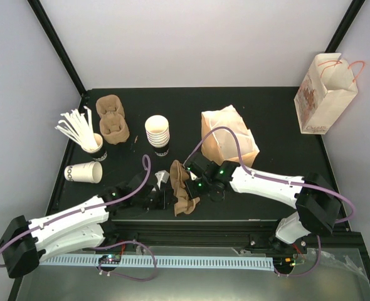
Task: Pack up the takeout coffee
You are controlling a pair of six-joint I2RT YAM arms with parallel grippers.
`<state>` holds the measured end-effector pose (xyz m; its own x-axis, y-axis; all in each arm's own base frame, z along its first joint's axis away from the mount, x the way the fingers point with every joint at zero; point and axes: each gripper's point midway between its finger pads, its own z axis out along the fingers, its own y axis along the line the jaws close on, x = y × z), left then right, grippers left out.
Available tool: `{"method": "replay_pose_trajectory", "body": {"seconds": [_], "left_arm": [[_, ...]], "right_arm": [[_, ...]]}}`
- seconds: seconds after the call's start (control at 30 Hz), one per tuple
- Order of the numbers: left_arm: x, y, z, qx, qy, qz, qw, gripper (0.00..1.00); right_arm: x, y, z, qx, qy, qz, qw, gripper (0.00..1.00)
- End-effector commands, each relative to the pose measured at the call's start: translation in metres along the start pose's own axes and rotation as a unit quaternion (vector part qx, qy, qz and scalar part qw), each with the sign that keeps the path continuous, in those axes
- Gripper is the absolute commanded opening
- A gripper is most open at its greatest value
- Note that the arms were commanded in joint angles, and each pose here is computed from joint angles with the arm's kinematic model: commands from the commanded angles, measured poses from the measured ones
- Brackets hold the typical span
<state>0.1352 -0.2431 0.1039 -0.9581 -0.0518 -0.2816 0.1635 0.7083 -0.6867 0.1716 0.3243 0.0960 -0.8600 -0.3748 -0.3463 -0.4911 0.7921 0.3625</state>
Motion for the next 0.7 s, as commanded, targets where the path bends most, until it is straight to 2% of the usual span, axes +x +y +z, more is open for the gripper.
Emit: {"method": "replay_pose_trajectory", "body": {"seconds": [0.0,0.27,0.67], "left_arm": [[-0.006,0.018,-0.015,-0.057,-0.023,-0.002,0.998,0.02],[-0.009,0.021,-0.023,-0.056,-0.042,0.005,0.997,0.02],[-0.01,-0.013,-0.016,0.019,-0.023,0.052,0.998,0.02]], "right_arm": [[-0.001,-0.009,-0.008,0.032,-0.006,-0.011,0.999,0.02],[-0.003,-0.008,-0.007,0.031,-0.009,-0.013,0.999,0.06],[-0.022,0.008,-0.015,0.008,-0.032,-0.026,0.999,0.41]]}}
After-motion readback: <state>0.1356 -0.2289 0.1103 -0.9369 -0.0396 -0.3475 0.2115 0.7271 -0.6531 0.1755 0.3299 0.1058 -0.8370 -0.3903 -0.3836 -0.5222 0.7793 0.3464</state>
